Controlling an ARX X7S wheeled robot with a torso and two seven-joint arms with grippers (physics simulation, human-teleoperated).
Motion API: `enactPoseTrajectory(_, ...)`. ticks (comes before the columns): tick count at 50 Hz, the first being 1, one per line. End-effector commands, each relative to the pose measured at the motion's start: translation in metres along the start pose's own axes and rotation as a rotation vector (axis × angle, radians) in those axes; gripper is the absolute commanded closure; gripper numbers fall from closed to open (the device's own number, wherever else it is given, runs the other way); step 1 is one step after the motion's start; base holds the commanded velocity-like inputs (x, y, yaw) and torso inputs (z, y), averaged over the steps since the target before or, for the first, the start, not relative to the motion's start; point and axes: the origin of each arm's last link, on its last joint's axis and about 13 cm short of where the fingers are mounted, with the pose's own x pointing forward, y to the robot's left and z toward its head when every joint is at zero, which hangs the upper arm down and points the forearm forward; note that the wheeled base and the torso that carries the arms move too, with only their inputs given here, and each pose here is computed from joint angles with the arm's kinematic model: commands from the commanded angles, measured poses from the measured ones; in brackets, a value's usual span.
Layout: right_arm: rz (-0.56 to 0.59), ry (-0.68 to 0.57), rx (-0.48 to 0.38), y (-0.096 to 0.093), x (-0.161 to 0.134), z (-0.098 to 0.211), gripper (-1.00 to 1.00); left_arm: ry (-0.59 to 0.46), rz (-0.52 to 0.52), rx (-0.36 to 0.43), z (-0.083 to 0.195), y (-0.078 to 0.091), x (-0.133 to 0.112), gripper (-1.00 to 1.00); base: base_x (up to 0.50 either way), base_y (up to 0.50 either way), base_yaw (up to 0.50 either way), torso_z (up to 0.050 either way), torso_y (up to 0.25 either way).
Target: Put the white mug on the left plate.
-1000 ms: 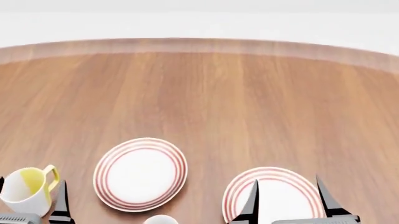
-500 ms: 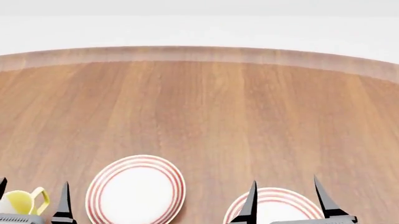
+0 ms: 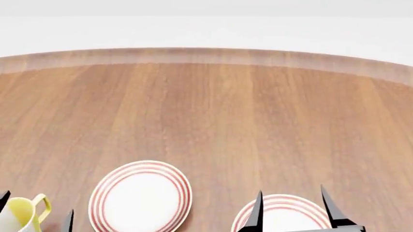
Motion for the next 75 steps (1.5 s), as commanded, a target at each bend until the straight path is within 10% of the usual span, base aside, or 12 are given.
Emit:
enactPoseTrajectory(1,0.008,0.004,0.011,0.002,0.001,-0.004,-1.0,-0.033,-0.078,0.106,0.0,0.024,-0.027,-1.0,0.0,0.0,0.0,0.0,0.0)
enactPoseTrajectory(39,0.008,-0.002,0.032,0.004,-0.001,0.004,-1.0,-0.057,-0.274,0.2,0.019,0.038,-0.15,-1.0,0.0,0.0,0.0,0.0,0.0)
enactPoseTrajectory(75,0.014,-0.009,0.041,0.005,0.001,0.008,-1.0,0.081,-0.605,0.055,-0.053,-0.003,-0.173,-1.0,0.0,0.0,0.0,0.0,0.0)
